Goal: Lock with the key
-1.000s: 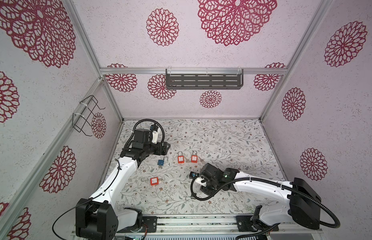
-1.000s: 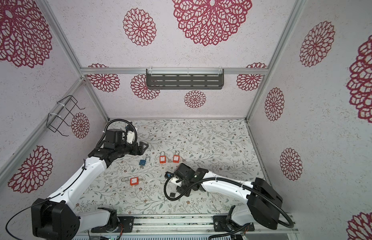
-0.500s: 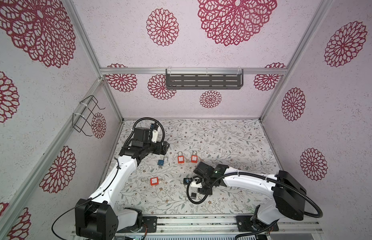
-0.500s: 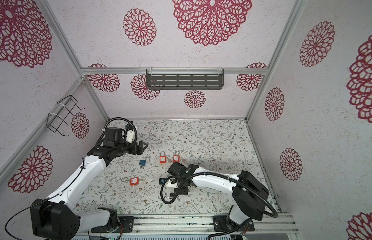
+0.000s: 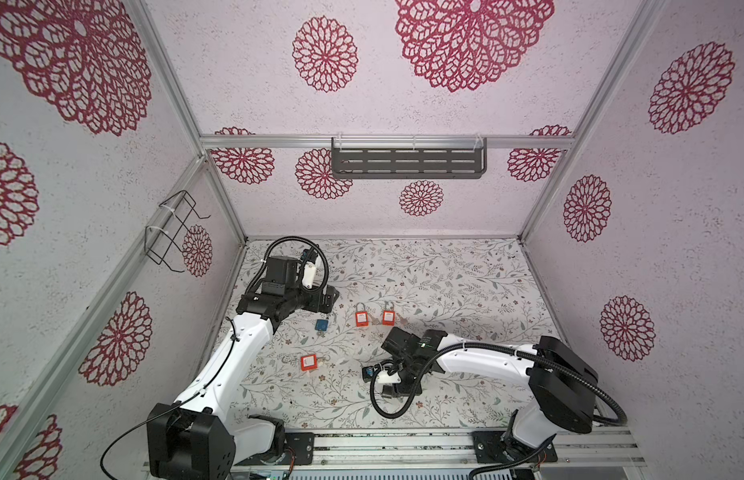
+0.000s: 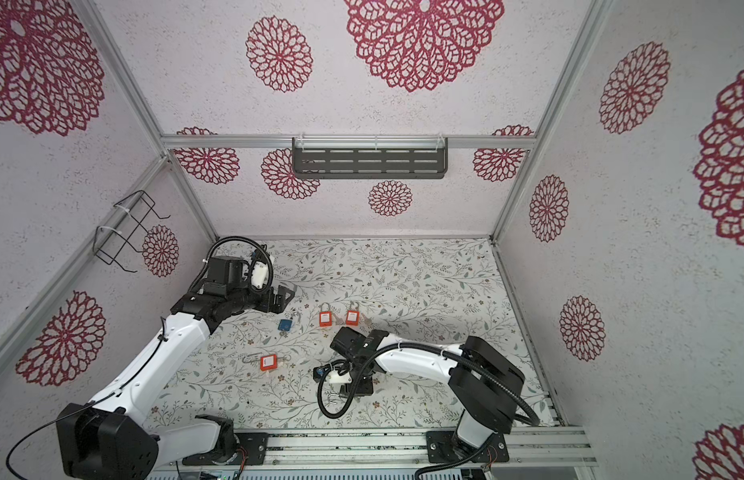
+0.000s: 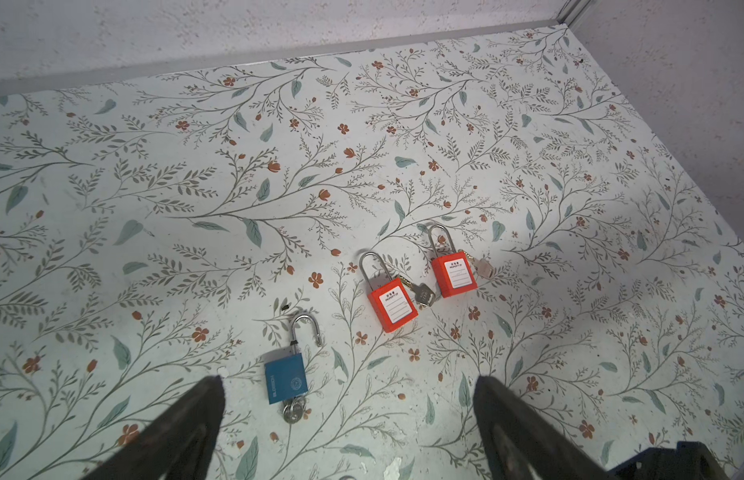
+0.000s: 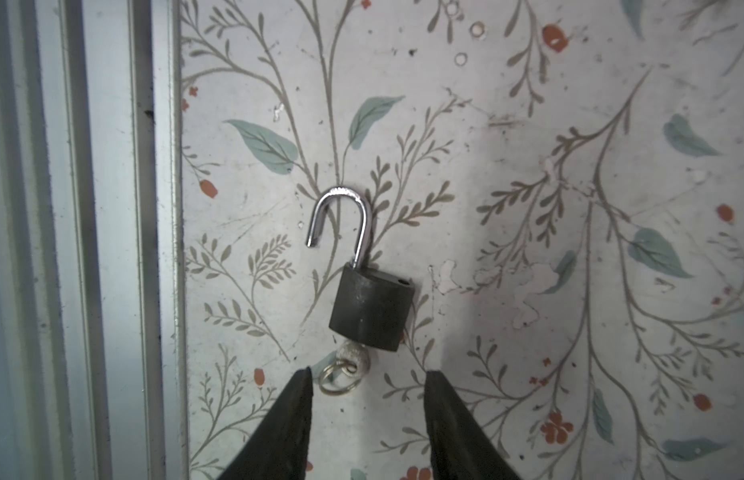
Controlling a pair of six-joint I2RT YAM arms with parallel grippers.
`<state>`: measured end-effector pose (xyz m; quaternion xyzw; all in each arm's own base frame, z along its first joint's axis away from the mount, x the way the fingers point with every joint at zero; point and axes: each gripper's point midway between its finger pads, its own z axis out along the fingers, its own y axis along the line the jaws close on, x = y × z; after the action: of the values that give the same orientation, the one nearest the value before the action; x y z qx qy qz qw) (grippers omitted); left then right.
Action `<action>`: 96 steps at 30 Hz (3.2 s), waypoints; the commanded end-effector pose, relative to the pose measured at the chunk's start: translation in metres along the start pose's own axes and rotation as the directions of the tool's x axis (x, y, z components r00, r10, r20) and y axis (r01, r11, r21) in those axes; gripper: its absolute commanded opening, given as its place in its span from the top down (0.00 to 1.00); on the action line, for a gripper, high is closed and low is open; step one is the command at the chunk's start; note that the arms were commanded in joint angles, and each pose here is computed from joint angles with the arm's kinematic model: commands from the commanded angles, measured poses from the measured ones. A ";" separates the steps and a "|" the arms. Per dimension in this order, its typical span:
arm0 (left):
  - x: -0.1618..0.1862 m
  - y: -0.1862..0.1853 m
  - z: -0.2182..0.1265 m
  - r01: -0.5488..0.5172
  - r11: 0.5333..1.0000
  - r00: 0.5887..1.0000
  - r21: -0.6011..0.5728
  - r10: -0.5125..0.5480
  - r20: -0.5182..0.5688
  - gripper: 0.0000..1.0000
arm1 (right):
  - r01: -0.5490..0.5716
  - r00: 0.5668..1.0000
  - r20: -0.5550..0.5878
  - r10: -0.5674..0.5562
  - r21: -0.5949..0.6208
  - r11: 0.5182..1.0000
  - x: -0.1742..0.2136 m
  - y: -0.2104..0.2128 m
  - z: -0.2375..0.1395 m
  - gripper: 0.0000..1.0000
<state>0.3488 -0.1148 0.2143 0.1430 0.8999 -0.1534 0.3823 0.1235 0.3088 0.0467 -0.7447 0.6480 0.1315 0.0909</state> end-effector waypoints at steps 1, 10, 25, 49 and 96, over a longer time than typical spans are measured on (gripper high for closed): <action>-0.006 -0.003 -0.006 -0.026 1.000 0.999 0.003 0.026 0.027 0.02 | 0.046 0.999 0.007 -0.046 -0.024 0.999 -0.005 0.006 0.002 0.51; 0.000 -0.002 -0.006 -0.024 1.000 0.999 0.002 0.024 0.027 0.01 | 0.040 0.999 -0.026 -0.039 0.053 0.998 -0.008 -0.010 0.015 0.48; 0.005 0.000 -0.006 -0.024 1.000 0.999 -0.010 0.025 0.022 0.00 | 0.065 0.991 -0.116 -0.061 0.030 0.997 0.001 -0.014 0.026 0.45; 0.012 0.006 0.000 -0.018 0.999 1.000 -0.038 0.018 0.004 0.00 | 0.072 0.992 -0.113 -0.060 0.107 0.992 0.000 -0.039 0.025 0.48; 0.012 0.008 0.017 0.006 1.000 1.000 -0.016 -0.006 -0.024 0.02 | -0.165 0.986 0.013 0.165 0.164 0.973 0.019 -0.083 -0.008 0.66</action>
<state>0.3443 -0.1080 0.1816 0.1370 0.9151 -0.1351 0.3543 0.1979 0.3002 0.0264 -0.7083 0.6931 0.0785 0.1085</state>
